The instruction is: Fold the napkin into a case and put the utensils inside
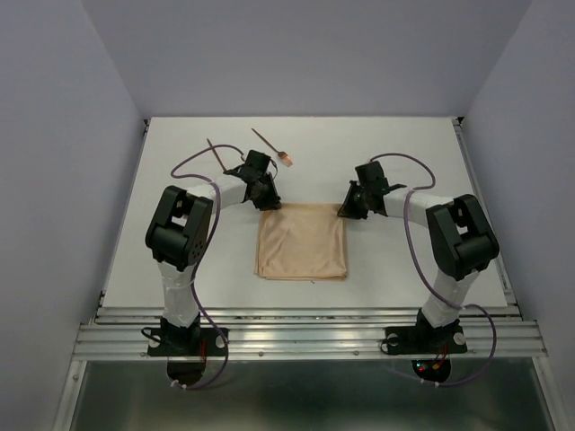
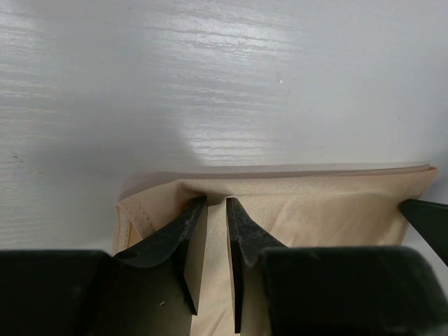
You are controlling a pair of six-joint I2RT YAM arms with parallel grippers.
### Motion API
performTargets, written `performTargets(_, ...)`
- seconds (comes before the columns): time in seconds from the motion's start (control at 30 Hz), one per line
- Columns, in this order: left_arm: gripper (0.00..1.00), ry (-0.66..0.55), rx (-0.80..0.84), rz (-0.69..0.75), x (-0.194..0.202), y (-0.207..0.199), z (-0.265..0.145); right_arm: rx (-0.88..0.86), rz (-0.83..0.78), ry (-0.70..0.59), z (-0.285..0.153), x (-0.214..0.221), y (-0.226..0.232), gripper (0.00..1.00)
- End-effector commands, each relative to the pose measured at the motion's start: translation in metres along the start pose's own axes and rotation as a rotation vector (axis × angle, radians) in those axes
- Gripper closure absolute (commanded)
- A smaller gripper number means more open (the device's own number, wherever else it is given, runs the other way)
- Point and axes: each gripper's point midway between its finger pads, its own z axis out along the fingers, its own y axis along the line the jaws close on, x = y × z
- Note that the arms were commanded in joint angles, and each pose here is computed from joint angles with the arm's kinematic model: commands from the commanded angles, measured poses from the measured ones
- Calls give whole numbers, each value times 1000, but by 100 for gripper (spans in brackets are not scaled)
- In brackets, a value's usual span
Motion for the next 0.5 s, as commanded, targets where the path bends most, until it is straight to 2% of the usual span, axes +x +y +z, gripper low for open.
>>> performTargets(0.0, 71, 64, -109, 1, 23, 34, -2, -99, 10, -24, -23, -8, 15, 86)
performTargets(0.17, 71, 64, -102, -12, 23, 32, -4, -185, 11, -59, -60, -6, 29, 84)
performTargets(0.43, 71, 58, -99, -12, 19, 28, -6, -209, -44, -6, -96, 47, 31, 83)
performTargets(0.47, 71, 60, -99, -12, 19, 28, -5, -196, -51, 30, -95, 65, 24, 83)
